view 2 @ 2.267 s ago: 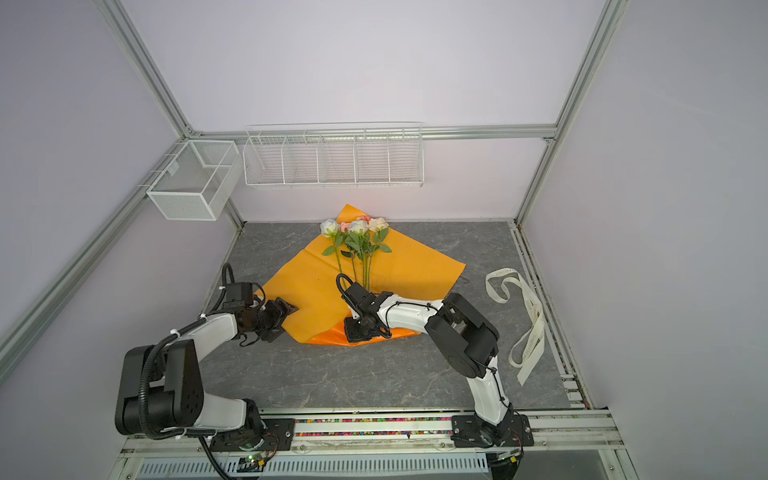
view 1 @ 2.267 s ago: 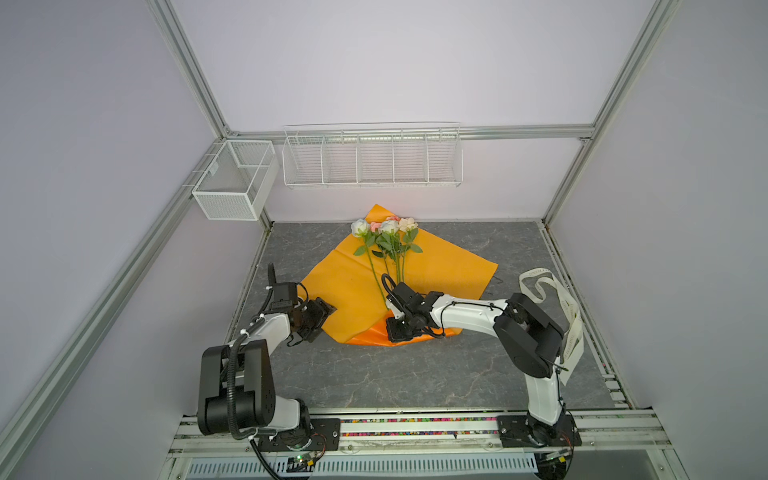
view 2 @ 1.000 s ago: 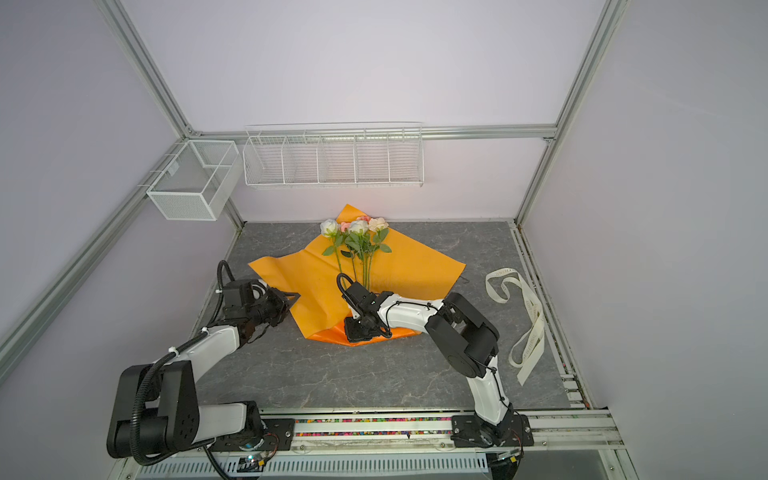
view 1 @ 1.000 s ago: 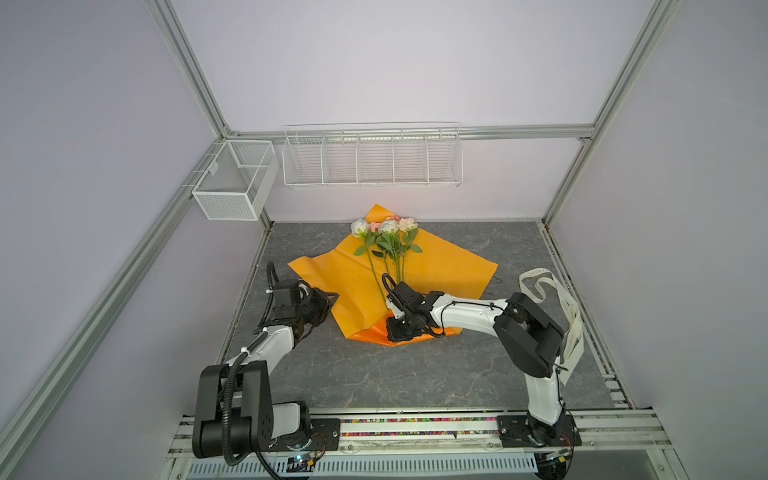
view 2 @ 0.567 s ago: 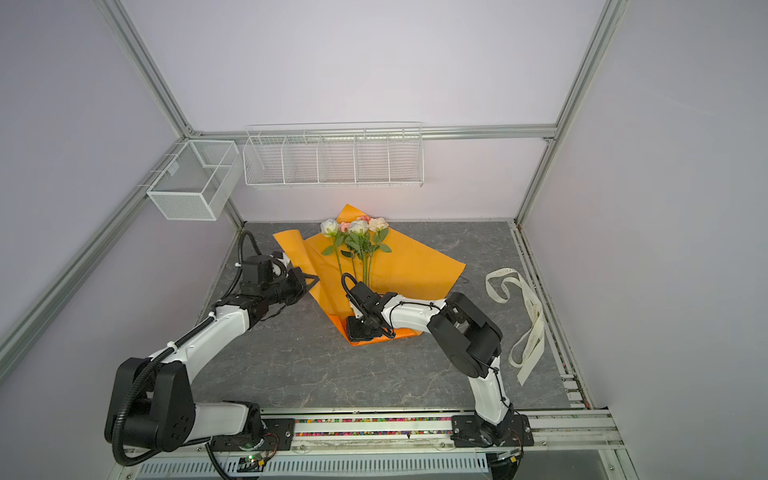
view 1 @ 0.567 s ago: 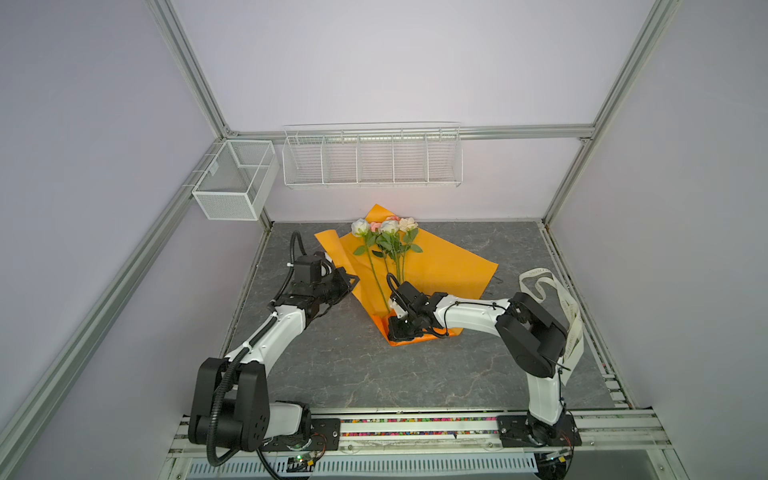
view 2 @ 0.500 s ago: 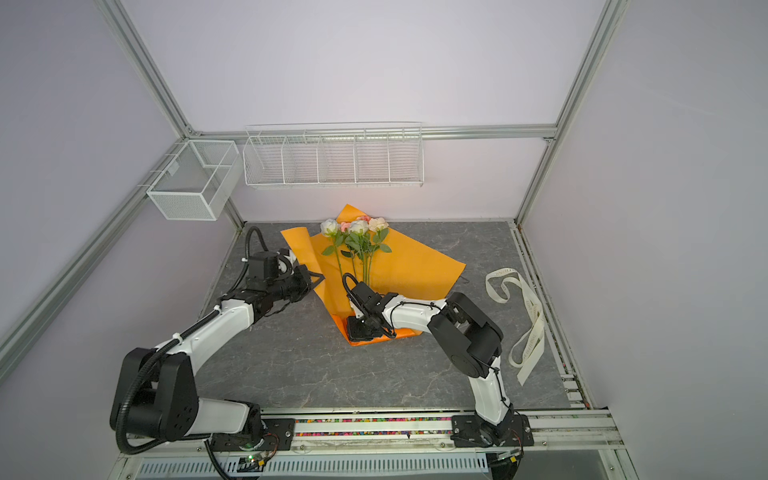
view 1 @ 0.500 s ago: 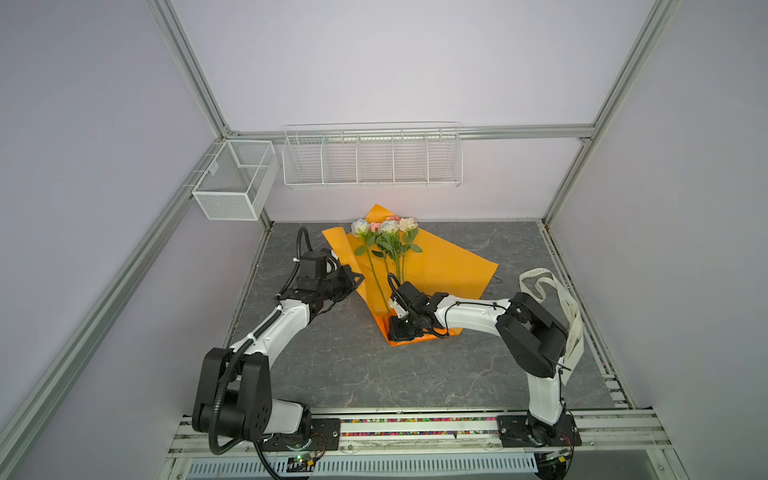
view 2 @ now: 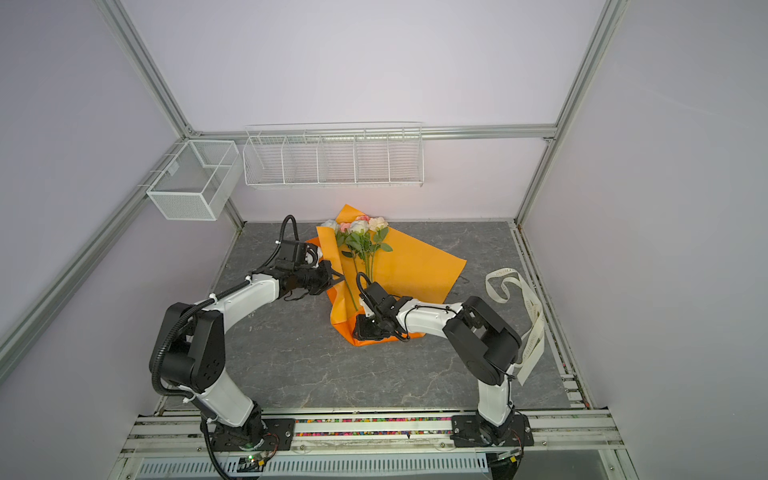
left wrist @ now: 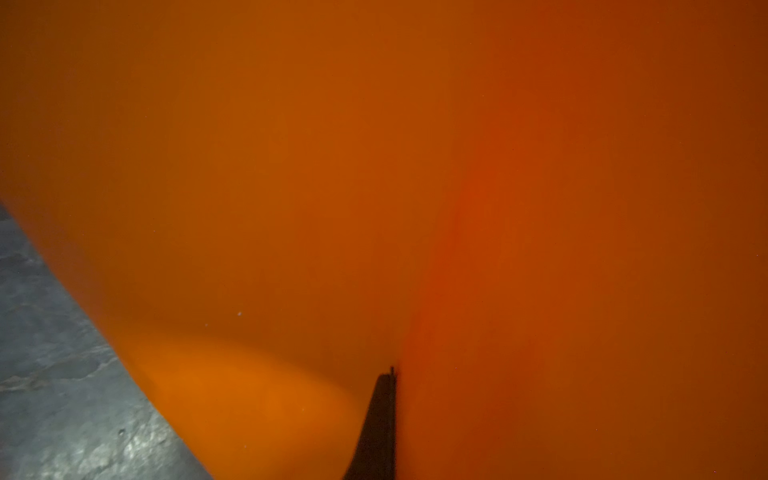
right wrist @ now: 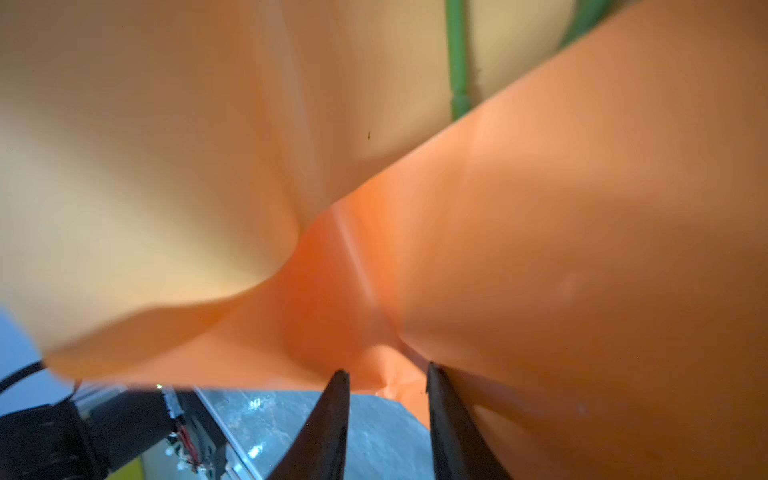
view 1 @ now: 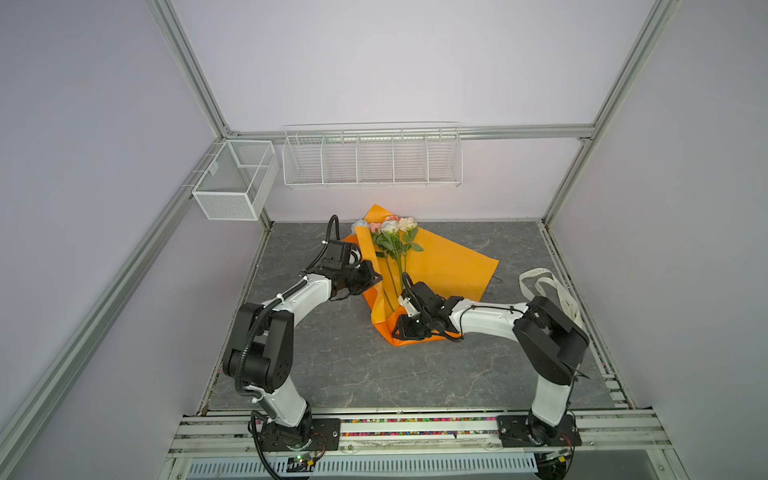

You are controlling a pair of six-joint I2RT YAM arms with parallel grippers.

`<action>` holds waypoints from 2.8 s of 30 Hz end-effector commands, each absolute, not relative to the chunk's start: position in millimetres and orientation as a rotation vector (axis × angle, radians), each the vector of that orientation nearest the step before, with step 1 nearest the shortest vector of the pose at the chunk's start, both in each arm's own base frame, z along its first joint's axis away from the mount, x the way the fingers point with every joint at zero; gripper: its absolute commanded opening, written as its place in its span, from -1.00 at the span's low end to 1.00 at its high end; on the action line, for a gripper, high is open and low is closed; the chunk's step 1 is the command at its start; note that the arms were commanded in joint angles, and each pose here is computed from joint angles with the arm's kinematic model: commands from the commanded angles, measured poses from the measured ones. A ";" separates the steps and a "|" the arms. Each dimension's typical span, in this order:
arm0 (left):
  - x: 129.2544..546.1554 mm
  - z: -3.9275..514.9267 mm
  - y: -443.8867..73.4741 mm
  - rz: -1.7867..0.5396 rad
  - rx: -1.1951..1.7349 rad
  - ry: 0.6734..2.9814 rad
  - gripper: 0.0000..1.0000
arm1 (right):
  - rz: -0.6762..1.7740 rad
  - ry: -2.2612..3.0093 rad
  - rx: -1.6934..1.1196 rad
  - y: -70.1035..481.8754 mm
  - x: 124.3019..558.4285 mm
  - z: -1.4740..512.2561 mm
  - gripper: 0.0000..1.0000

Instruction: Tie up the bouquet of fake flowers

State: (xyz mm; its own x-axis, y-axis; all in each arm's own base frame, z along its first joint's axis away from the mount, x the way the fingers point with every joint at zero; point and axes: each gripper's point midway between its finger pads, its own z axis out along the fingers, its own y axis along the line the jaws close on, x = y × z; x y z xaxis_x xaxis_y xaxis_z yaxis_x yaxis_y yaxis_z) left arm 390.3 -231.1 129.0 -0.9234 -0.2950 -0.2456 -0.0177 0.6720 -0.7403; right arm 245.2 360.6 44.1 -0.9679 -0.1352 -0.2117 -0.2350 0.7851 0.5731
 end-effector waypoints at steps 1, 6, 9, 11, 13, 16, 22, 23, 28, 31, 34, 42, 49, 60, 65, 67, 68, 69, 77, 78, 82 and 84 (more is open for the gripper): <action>387.6 127.6 -241.7 -1.101 -0.190 2.586 -1.00 | 0.982 2.735 -0.191 352.6 257.1 69.1 -0.28; 385.0 134.2 -246.9 -1.115 -0.222 2.594 -0.99 | 0.979 2.806 -0.205 354.0 250.8 48.9 -0.55; 384.9 144.5 -252.7 -1.154 -0.215 2.571 -0.98 | 0.957 2.866 -0.182 355.8 249.4 30.3 -0.62; 384.0 147.8 -258.9 -1.176 -0.200 2.574 -0.97 | 0.941 2.891 -0.170 355.6 249.3 20.6 -0.66; 382.7 148.2 -262.6 -1.174 -0.196 2.582 -0.97 | 0.906 2.917 -0.157 352.8 249.0 11.6 -0.66; 384.1 149.4 -264.7 -1.156 -0.208 2.586 -0.96 | 0.831 2.985 -0.153 345.1 245.4 -0.5 -0.72; 388.8 159.3 -288.5 -1.262 -0.170 2.547 -0.96 | 0.850 2.967 -0.140 340.5 242.2 0.6 -0.69; 389.3 157.7 -295.3 -1.281 -0.161 2.552 -0.96 | 0.870 2.954 -0.142 342.1 242.9 2.6 -0.69; 393.5 138.6 -309.0 -1.246 -0.156 2.618 -0.97 | 0.958 2.884 -0.130 347.3 248.9 17.3 -0.58; 394.3 129.7 -302.8 -1.178 -0.168 2.642 -0.97 | 0.986 2.826 -0.127 345.1 253.3 33.9 -0.43; 394.8 124.7 -300.5 -1.146 -0.166 2.654 -0.97 | 0.993 2.780 -0.120 338.4 256.5 50.9 -0.29; 398.5 115.5 -302.7 -1.129 -0.165 2.680 -0.93 | 0.908 2.678 -0.067 307.8 258.3 84.9 0.27; 398.8 106.9 -300.9 -1.097 -0.178 2.707 -0.91 | 0.919 2.651 -0.279 330.8 248.7 98.2 0.67; 396.6 104.8 -304.5 -1.110 -0.172 2.716 -0.89 | 0.679 2.788 -0.285 346.8 249.7 64.8 0.63; 396.3 106.8 -305.6 -1.115 -0.168 2.713 -0.88 | 0.601 2.804 -0.255 336.8 248.6 65.8 0.63; 396.7 107.7 -306.2 -1.118 -0.166 2.712 -0.87 | 0.556 2.821 -0.240 331.1 248.9 61.5 0.44; 396.5 108.2 -306.0 -1.118 -0.165 2.712 -0.86 | 0.558 2.825 -0.232 330.0 248.3 59.9 0.30; 396.4 107.9 -305.6 -1.118 -0.166 2.713 -0.85 | 0.564 2.830 -0.223 328.7 247.9 58.4 0.16; 390.2 113.5 -302.6 -1.106 -0.134 2.718 -0.44 | 0.783 2.833 -0.178 327.0 252.2 53.9 -0.41; 390.0 116.9 -301.7 -1.102 -0.128 2.713 -0.34 | 0.829 2.834 -0.176 328.5 251.5 52.2 -0.41; 387.7 135.1 -294.0 -1.090 -0.084 2.683 0.09 | 0.870 2.858 -0.161 321.4 250.0 39.8 -0.43; 386.6 147.3 -291.3 -1.123 -0.043 2.653 0.23 | 0.907 2.866 -0.165 322.2 248.1 36.5 -0.42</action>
